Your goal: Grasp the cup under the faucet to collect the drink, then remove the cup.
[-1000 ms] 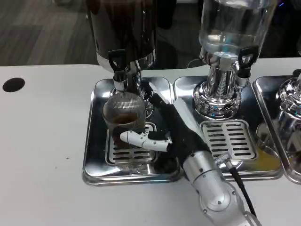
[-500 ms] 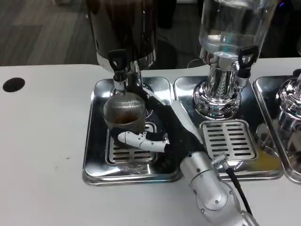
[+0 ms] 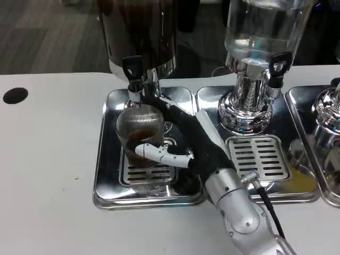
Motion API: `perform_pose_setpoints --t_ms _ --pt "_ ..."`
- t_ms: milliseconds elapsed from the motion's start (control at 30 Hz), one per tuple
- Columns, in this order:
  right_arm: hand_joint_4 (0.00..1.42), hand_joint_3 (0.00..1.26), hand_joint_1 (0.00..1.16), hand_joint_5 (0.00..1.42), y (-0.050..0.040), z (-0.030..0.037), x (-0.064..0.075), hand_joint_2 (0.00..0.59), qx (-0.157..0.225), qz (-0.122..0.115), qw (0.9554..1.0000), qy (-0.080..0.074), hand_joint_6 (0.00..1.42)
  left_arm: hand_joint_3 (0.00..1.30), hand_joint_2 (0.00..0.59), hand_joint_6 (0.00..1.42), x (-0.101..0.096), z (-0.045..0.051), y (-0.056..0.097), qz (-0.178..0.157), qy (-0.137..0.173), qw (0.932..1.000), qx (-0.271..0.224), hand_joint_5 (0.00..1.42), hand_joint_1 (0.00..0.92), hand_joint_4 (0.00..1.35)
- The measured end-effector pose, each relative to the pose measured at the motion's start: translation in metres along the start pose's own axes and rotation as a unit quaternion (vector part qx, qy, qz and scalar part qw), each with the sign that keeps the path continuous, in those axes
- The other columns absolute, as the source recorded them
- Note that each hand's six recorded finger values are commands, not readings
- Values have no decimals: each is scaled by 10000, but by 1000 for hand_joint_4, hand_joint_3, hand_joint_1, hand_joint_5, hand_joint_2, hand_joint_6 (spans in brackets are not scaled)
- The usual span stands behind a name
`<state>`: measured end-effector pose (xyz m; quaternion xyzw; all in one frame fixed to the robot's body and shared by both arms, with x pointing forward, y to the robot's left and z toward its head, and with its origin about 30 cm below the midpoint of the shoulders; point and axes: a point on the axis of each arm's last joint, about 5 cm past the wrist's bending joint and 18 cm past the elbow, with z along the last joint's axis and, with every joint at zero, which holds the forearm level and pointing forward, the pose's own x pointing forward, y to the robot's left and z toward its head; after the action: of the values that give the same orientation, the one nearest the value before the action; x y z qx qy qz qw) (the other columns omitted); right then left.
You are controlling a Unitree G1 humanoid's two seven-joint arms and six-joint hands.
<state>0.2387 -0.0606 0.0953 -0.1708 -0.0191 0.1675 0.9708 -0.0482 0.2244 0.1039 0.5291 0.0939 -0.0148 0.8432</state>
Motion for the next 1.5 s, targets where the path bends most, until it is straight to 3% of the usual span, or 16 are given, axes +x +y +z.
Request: perform_pose_setpoints --t_ms 300,633,900,1100,1267,1500 --pt "208 224 717 188 -86 -45 -13 101 -18 14 10000 26 92 323 69 561 46 8 -1 -60 -6 10000 10 334 3 246" --pt "184 235 721 212 -95 -49 -14 98 67 145 9999 0 116 319 69 561 46 18 -8 -49 16 10000 -13 336 3 246" --pt "256 257 721 240 -76 -39 -12 98 83 218 9997 -20 121 315 70 561 43 14 -5 -47 29 10000 -5 340 0 246" --pt "62 55 721 91 -67 -37 -12 98 75 266 9996 -26 0 314 71 561 42 12 -2 -44 35 10000 -3 340 0 246" --pt "15 26 721 72 -61 -37 -20 98 5 282 9996 -36 0 314 71 561 43 12 -2 -113 34 9999 -8 341 0 246" --pt "42 26 721 92 4 -32 -47 98 -34 88 9999 -45 0 314 71 561 11 6 7 -150 95 9998 7 344 0 246"
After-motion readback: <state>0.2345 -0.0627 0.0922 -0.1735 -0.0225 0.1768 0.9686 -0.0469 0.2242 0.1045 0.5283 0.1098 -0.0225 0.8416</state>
